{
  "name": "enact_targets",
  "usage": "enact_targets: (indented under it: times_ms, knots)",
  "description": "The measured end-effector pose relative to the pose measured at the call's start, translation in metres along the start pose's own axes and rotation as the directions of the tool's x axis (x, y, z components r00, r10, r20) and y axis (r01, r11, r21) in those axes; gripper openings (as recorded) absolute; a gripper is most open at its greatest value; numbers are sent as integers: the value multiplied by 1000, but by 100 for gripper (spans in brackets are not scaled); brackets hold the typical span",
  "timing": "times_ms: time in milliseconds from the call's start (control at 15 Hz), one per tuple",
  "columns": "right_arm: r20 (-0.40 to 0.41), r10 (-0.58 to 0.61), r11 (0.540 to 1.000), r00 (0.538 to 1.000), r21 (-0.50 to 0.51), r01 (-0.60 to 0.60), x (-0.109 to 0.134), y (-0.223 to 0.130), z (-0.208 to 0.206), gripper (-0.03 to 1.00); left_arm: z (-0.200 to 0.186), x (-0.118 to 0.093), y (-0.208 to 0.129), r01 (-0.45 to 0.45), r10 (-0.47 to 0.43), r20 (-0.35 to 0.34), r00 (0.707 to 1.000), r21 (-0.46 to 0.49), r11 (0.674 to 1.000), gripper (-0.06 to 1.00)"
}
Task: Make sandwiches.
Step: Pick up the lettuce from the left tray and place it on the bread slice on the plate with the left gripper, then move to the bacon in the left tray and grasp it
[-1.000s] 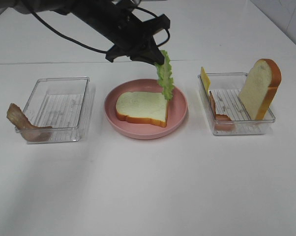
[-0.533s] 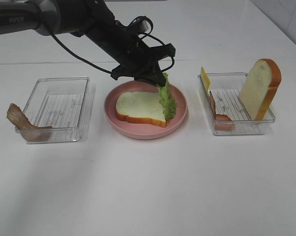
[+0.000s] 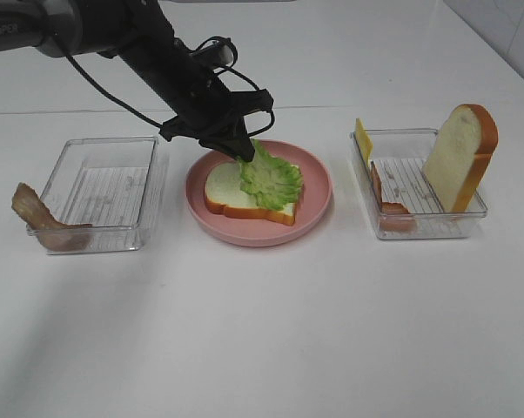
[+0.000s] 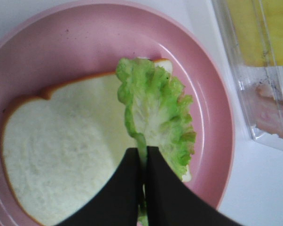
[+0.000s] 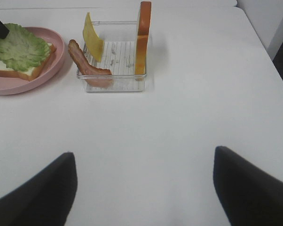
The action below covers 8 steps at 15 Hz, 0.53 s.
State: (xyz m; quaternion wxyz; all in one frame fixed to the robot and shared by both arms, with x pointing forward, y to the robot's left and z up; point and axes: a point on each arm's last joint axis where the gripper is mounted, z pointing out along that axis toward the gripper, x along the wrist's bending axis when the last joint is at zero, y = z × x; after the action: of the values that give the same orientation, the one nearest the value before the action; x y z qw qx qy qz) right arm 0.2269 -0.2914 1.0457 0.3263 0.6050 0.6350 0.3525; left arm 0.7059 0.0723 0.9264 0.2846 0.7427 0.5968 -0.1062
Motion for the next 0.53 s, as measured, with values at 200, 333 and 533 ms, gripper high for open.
enact_targets:
  times_ms: [200,333,533]
  knots:
    - [0,0,1000,1000,0,0,0,0,0,75,0,2,0,-12,12,-17,1000,4,1000,55]
    - [0,0,1000,1000,0,0,0,0,0,75,-1,3,0,-20,20,-28,999,6,1000,79]
    - [0,0,1000,1000,0,0,0,0,0,75,-26,-5,6,-98,95,-91,991,-30,995,85]
